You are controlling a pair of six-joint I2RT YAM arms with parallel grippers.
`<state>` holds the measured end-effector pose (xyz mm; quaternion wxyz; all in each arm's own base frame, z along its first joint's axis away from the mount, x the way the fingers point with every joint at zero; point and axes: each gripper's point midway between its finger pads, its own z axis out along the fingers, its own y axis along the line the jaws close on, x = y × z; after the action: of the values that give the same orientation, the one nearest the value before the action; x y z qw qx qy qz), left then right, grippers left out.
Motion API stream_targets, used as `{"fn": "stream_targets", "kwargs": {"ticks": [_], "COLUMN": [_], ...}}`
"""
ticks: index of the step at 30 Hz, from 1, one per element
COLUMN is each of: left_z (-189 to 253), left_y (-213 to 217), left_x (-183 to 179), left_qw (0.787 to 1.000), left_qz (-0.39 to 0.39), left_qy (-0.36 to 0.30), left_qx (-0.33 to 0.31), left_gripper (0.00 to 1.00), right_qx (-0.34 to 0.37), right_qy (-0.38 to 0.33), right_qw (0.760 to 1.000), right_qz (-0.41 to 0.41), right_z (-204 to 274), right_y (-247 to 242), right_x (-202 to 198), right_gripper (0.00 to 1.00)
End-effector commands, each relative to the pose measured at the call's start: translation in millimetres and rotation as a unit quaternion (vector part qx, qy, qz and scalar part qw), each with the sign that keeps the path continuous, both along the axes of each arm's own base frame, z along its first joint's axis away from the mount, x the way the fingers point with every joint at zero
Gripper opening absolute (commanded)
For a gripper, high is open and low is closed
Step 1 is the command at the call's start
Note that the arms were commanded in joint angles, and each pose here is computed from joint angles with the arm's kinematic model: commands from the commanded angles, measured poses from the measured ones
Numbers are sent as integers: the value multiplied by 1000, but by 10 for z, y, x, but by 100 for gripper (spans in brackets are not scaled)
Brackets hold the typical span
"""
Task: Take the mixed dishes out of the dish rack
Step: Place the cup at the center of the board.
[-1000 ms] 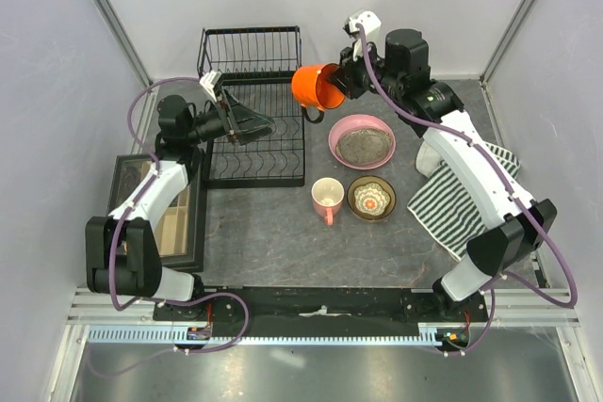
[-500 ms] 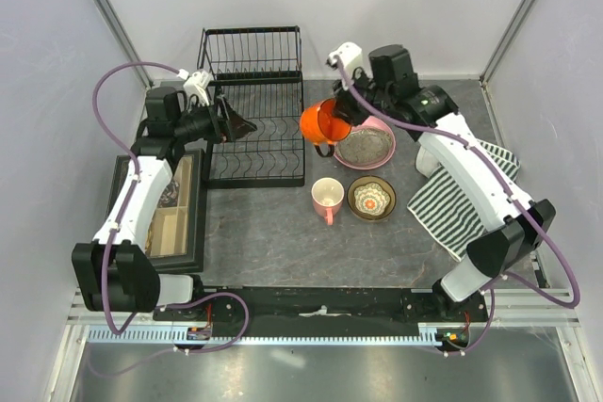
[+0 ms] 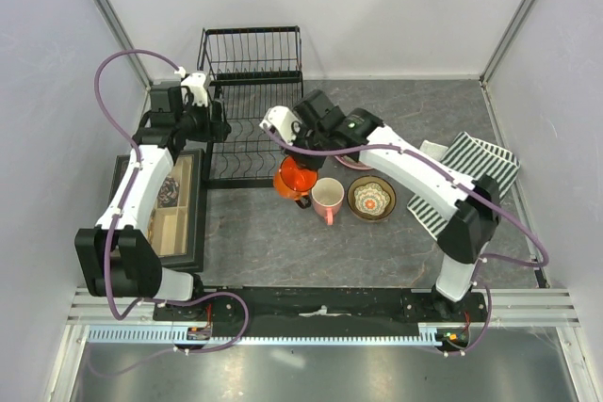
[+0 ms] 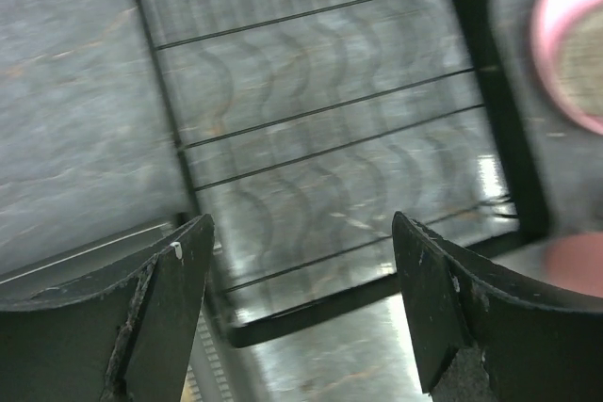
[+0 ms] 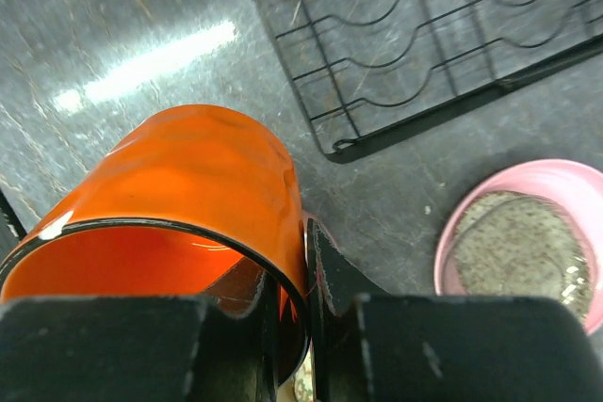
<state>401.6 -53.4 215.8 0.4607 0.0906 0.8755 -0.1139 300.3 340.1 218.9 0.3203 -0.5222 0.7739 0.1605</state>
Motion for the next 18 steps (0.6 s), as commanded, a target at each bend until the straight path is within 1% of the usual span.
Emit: {"fn": "stream_targets", "kwargs": {"ticks": [1,6,15,16,18], "left_z": [159,186,215,228,235], "left_y": [278,365,410,519,519], "left_x": [133,147,131,129,117], "left_qw": [996,994,992,992,992], "left_qz": [25,36,38,49,48], "left_qy": [-36,-48,-59,-59,-61], "left_qx": [75,95,102,103,101], "left_gripper": [82,82,82,82,82], "right_qx": [-6,-29,-54,-58,-65], "right_qy": [-28,-8,13,16,20], "right_qw": [1000,999,998,998,997], "right_qz": [4,19,34,36,36], "right_z": [17,-231,-552,-605,-676], "right_y": [170,320,509,517,511], "right_x": [100,57,62,66,66], "right_gripper": [0,0,0,0,0]}}
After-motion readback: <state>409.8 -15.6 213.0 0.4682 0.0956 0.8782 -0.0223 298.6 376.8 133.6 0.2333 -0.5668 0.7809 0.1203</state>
